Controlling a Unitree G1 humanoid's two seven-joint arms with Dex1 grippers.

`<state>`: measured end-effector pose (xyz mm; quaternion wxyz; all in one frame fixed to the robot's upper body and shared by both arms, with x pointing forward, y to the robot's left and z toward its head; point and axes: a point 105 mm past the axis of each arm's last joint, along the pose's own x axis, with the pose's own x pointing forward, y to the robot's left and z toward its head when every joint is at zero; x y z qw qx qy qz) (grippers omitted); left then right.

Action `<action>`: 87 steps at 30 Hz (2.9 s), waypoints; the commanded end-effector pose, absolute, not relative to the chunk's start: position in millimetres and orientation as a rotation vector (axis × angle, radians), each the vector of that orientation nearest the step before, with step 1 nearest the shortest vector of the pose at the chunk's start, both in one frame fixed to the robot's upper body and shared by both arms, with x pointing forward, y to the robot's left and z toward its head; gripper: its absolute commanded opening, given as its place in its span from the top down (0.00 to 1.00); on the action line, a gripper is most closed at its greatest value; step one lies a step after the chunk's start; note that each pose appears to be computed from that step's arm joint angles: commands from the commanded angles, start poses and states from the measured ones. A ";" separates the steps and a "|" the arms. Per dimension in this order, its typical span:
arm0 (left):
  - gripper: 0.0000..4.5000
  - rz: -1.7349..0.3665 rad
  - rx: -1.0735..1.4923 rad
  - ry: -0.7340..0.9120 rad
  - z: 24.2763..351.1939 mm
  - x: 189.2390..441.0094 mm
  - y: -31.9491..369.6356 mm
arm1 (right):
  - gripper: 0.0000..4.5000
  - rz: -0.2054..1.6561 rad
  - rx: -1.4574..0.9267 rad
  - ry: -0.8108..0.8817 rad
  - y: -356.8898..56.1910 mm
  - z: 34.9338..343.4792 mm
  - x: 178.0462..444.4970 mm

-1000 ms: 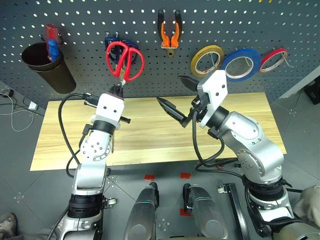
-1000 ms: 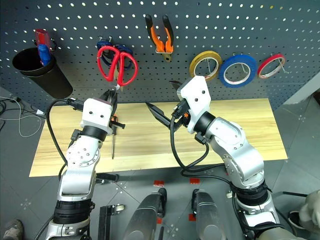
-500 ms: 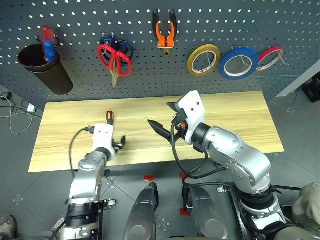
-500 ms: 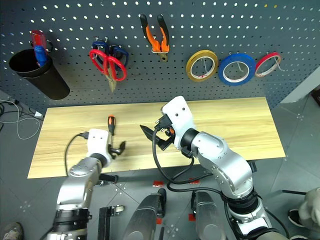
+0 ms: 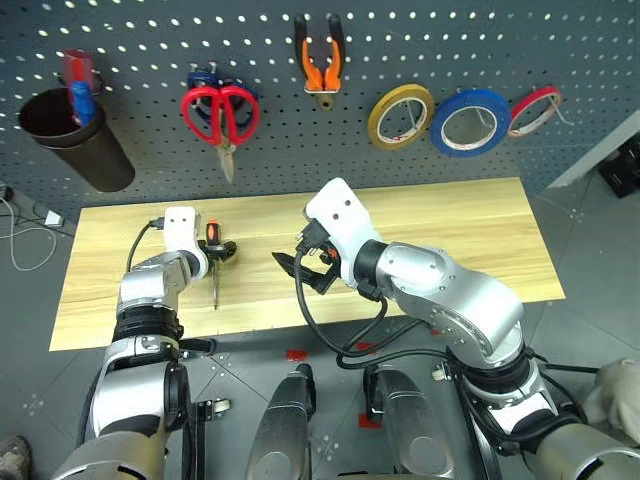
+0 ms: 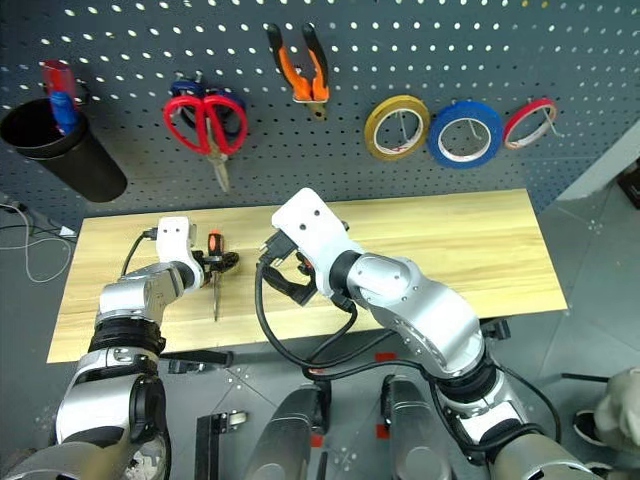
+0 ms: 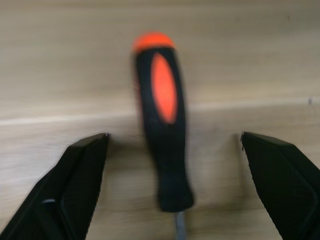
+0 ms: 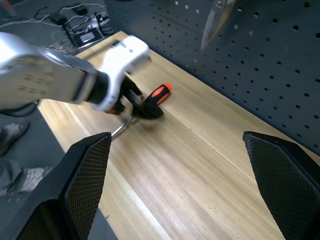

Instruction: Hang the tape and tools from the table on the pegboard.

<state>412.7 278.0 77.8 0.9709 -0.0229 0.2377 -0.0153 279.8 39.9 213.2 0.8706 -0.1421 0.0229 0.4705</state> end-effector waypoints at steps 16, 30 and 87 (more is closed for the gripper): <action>0.85 -0.106 0.113 0.437 75.8 356.8 292.7 | 0.00 1.092 -0.371 -0.041 41.5 223.1 273.9; 0.85 0.148 0.706 -0.474 230.3 271.7 236.9 | 0.00 1.117 -0.389 -0.232 22.8 238.0 268.6; 0.18 0.116 0.256 -0.526 266.5 321.3 243.1 | 0.00 0.970 -0.203 -0.326 0.7 261.4 284.9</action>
